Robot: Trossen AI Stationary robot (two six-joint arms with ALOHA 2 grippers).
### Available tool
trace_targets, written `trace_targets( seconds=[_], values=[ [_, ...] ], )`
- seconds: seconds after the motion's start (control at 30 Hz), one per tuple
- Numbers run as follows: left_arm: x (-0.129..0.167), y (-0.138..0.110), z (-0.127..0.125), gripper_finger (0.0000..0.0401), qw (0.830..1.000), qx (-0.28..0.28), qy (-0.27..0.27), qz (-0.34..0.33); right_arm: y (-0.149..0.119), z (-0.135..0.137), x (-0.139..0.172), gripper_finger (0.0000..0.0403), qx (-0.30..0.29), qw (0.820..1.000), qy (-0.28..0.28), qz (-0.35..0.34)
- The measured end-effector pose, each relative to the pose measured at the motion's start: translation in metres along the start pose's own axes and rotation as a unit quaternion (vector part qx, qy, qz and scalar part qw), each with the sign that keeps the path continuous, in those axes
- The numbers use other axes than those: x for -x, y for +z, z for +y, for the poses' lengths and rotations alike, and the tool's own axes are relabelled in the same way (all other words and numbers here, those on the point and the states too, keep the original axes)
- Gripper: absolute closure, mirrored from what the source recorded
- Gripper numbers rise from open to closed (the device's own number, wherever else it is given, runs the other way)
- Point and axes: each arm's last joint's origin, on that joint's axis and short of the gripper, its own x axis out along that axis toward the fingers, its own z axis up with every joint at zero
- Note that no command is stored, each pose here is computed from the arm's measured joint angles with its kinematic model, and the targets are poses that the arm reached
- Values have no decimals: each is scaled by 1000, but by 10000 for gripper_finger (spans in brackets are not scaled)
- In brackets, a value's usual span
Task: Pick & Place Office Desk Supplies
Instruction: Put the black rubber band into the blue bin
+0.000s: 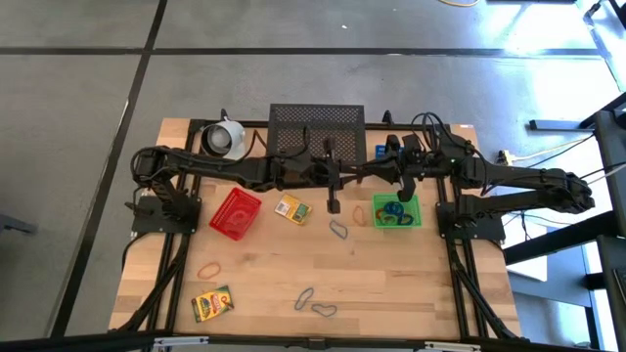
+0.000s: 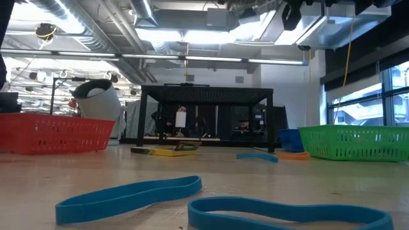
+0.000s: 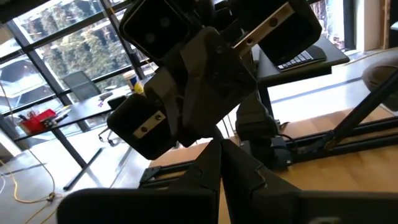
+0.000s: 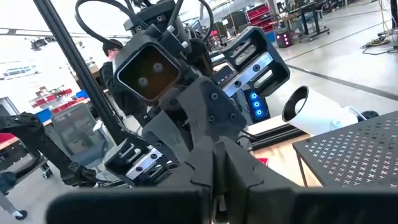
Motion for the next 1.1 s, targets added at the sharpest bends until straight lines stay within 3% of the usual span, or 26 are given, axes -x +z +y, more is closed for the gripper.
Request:
trace_targets(
  seconds=[0.33,0.6,0.77,0.87,0.93,1.0,1.1],
  values=[
    [0,-1,1,384,998,52,35,10,-4,-7,1,393,-21,999,-35,18],
    [1,-9,1,296,993,79,58,57,-6,-25,7,393,-26,994,-100,41],
    [3,-17,4,248,981,95,134,107,-7,-44,15,394,-36,983,-171,60],
    [5,-24,10,235,968,115,176,138,-11,-60,26,394,-49,963,-252,84],
    [6,-26,13,231,963,133,184,147,-17,-72,36,394,-65,940,-315,115],
    [7,-29,17,231,959,147,187,155,-24,-84,47,394,-81,907,-385,148],
    [7,-32,20,231,956,159,186,160,-38,-102,63,394,-110,843,-480,216]
  ],
)
